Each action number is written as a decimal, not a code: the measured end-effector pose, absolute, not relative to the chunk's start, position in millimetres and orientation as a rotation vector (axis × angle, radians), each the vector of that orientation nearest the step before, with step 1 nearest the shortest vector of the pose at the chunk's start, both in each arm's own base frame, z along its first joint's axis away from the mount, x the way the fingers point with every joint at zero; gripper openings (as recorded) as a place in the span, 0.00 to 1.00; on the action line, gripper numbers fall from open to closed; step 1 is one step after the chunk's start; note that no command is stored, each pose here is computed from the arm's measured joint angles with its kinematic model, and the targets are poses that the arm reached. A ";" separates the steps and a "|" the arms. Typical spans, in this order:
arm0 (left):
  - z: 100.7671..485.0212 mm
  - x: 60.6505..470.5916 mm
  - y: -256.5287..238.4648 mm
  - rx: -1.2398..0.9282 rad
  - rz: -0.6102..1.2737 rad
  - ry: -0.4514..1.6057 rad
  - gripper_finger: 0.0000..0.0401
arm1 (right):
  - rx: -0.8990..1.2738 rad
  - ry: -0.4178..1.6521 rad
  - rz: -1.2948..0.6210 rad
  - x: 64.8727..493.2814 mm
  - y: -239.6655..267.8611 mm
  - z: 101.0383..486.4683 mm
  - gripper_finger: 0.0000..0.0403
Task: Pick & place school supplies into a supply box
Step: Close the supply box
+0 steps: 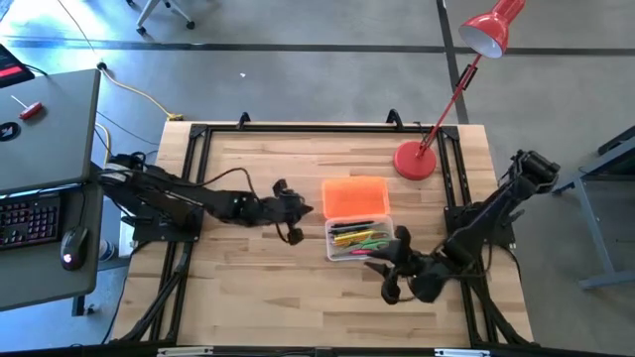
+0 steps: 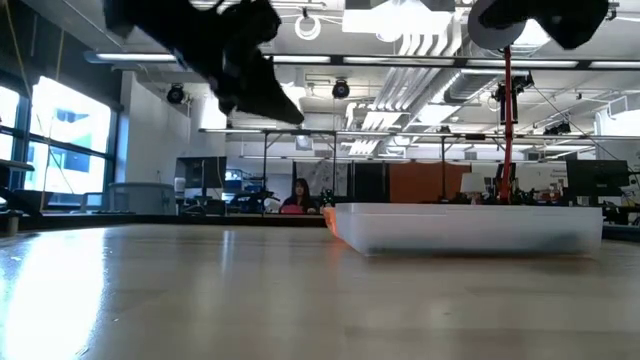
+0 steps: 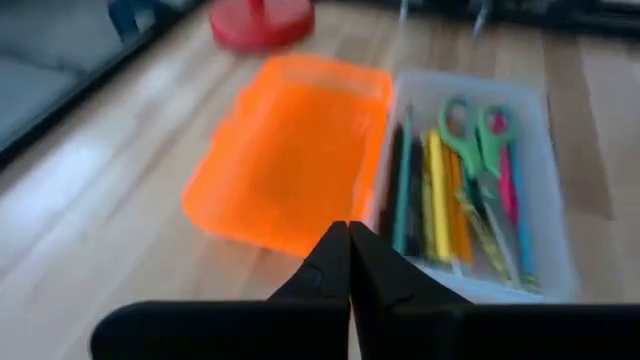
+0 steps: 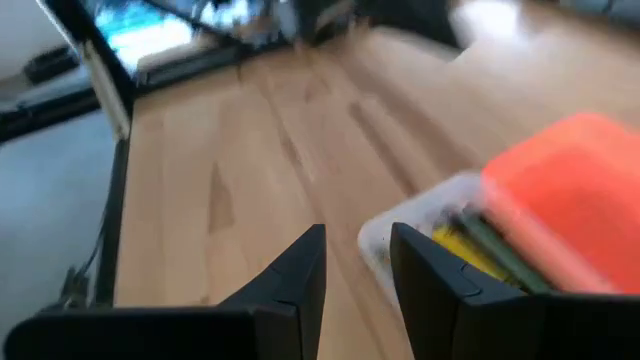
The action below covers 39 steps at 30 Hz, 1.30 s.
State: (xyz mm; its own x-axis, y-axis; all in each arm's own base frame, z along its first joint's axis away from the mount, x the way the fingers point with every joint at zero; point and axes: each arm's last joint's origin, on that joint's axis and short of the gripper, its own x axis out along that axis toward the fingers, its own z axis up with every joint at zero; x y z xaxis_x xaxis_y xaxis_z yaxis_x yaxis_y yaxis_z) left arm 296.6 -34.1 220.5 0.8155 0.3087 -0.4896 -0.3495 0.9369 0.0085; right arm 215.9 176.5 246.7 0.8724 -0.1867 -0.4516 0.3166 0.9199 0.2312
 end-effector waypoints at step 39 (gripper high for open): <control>156.2 304.3 109.4 -0.616 0.597 0.289 0.03 | 0.431 0.845 -0.370 249.8 178.4 154.6 0.01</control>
